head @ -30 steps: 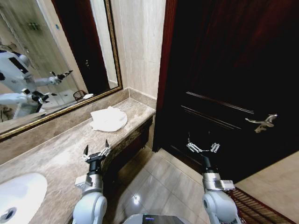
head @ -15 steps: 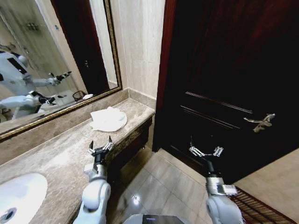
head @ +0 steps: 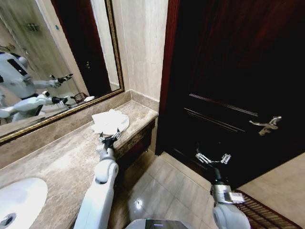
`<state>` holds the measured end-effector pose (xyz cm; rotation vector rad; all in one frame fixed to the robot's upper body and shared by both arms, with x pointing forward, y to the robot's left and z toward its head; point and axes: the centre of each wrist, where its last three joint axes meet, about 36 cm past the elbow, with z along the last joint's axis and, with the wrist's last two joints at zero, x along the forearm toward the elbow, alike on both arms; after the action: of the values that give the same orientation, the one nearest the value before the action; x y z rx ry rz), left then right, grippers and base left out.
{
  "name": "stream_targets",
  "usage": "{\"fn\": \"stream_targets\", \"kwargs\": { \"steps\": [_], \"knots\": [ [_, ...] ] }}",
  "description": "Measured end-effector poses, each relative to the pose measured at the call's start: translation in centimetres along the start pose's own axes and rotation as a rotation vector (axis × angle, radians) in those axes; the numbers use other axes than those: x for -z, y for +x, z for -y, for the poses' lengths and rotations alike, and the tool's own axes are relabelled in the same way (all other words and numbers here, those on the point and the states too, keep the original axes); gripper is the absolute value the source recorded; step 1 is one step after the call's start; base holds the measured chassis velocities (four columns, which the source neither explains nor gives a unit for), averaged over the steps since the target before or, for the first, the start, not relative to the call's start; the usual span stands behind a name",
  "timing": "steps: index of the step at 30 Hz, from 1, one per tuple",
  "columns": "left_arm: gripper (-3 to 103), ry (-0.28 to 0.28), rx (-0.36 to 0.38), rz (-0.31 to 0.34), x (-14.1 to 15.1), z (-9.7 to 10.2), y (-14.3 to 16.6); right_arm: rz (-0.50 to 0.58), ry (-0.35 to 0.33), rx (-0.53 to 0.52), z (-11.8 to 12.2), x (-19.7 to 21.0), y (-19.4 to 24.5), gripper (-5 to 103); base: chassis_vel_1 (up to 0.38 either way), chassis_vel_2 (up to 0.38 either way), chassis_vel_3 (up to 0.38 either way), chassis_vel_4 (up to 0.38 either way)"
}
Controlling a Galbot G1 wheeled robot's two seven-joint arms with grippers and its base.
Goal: Discard the used towel into the hamper.
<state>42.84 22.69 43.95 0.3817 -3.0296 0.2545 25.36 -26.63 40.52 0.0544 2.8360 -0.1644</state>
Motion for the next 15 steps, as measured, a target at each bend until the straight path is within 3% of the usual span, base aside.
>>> {"fn": "stream_targets", "kwargs": {
  "steps": [3, 12, 15],
  "knots": [
    [100, 0.006, -0.005, -0.049, -0.3, 1.0, -0.8, 0.000, -0.003, -0.009, -0.1, -0.2, 0.1, 100, 0.000, 0.000, 0.000, 0.000],
    [103, 0.018, -0.005, -0.084, -1.0, 1.5, -1.4, 0.004, -0.004, -0.015, 0.0, -0.3, -0.1, 100, 0.000, 0.000, 0.000, 0.000],
    [95, 0.033, -0.006, -0.098, -1.3, 1.2, -1.7, 0.007, -0.004, -0.015, 0.0, -0.4, -0.1, 100, 0.000, 0.000, 0.000, 0.000]
  ]
}}
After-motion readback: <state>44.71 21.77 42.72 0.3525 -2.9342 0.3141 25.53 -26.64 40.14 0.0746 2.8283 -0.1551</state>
